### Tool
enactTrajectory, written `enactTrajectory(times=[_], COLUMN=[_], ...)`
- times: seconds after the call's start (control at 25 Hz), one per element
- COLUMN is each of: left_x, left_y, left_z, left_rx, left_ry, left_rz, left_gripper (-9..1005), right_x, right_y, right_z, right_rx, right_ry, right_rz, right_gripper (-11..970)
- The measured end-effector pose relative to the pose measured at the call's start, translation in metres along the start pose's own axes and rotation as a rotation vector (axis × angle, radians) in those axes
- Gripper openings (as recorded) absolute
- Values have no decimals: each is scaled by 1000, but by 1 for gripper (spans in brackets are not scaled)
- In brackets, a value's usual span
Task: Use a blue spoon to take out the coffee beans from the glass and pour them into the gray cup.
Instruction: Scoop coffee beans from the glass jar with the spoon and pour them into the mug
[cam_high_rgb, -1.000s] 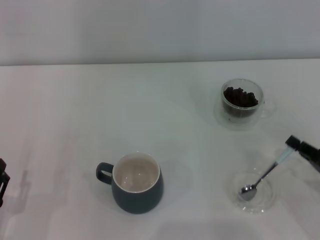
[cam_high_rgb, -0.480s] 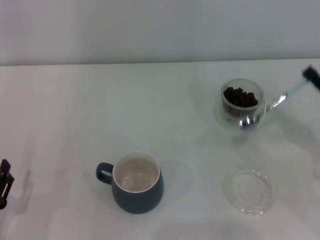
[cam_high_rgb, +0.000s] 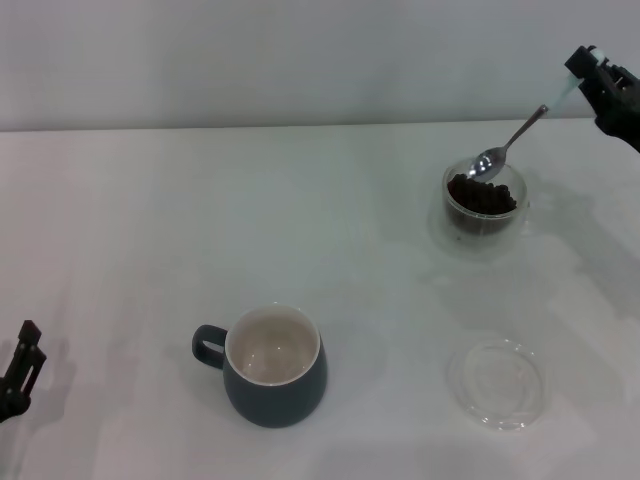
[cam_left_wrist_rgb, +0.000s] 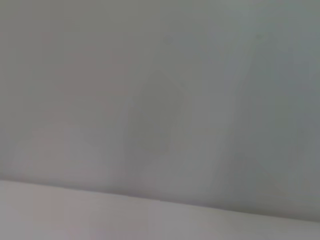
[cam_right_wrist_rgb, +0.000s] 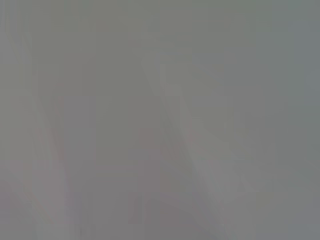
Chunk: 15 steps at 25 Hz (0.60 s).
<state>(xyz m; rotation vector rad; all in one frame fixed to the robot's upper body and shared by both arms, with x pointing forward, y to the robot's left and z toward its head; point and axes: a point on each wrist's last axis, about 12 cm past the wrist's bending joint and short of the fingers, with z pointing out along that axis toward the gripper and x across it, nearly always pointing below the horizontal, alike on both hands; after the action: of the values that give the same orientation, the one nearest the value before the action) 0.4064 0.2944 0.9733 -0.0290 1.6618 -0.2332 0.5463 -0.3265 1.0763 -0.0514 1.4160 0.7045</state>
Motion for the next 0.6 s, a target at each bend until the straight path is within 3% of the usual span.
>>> enactTrajectory(times=[0.32, 0.6], left_x=[-2, -3], left_y=[-1, -4], left_z=[7, 16], left_rx=[-6, 7], left_ry=[-8, 0], left_rz=[-25, -24], left_gripper=[711, 711], right_x=[6, 12], right_y=[-2, -2], right_z=[5, 1], right_rx=[26, 34], right_ry=[41, 79], right_rz=[-185, -267], right_gripper=[147, 148])
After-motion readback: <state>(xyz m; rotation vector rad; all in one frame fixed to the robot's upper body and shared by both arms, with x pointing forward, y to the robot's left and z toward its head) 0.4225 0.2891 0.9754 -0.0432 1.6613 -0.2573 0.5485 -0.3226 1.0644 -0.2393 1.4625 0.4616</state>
